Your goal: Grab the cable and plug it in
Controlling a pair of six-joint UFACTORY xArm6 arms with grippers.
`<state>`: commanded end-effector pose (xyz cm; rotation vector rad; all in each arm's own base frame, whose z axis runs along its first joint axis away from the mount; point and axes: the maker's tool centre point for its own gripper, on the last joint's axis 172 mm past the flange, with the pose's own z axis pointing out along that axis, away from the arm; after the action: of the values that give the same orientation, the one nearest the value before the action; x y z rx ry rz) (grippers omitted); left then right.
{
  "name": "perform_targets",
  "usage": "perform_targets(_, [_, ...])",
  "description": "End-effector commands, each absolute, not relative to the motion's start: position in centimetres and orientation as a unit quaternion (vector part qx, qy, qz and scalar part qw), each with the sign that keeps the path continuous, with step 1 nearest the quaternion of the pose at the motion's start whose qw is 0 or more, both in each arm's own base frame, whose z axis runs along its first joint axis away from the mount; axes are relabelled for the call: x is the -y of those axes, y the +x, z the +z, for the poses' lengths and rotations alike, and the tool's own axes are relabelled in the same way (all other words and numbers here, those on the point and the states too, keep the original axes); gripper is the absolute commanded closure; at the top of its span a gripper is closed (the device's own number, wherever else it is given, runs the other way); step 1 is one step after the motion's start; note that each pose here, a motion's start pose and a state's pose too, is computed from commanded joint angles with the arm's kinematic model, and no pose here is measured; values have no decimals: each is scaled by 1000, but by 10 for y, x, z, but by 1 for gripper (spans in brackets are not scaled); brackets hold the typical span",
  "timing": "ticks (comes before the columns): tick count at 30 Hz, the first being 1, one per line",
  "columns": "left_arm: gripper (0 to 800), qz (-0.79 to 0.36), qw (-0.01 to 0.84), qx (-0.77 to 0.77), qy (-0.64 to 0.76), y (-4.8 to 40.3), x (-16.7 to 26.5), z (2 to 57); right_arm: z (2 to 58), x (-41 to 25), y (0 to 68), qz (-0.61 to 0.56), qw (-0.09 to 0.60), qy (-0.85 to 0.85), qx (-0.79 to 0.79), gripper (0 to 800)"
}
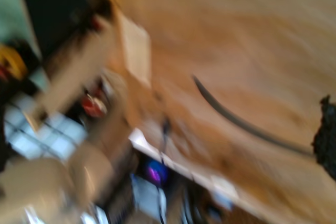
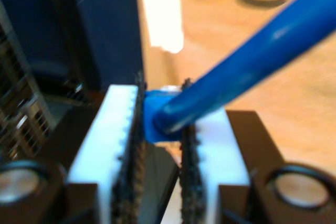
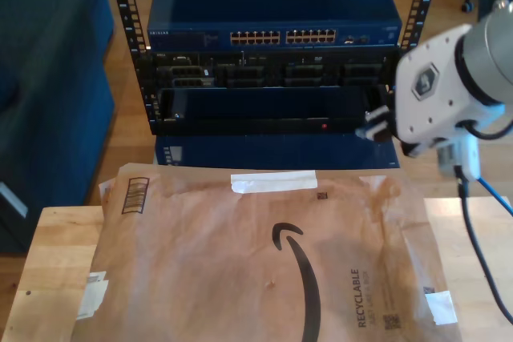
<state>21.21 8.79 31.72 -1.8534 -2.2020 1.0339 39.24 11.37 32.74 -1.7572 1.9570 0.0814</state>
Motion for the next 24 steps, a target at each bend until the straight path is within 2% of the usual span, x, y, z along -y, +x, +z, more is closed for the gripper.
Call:
perform_targets(4, [1, 320, 62, 732, -597, 173, -128, 291, 309, -108, 377, 65, 214, -634, -740, 800])
perform_targets(13, [0, 250, 56, 754, -604, 114, -204, 241, 301, -103, 367, 69, 194, -639, -741, 800])
perform_targets(19, [0, 237, 59, 739, -628, 56, -201, 213, 295, -103, 360, 76, 183, -642, -741, 800])
perform_targets(24, [0, 268, 33, 720, -640, 11, -174, 193, 291, -103, 362, 76, 179, -643, -741, 800])
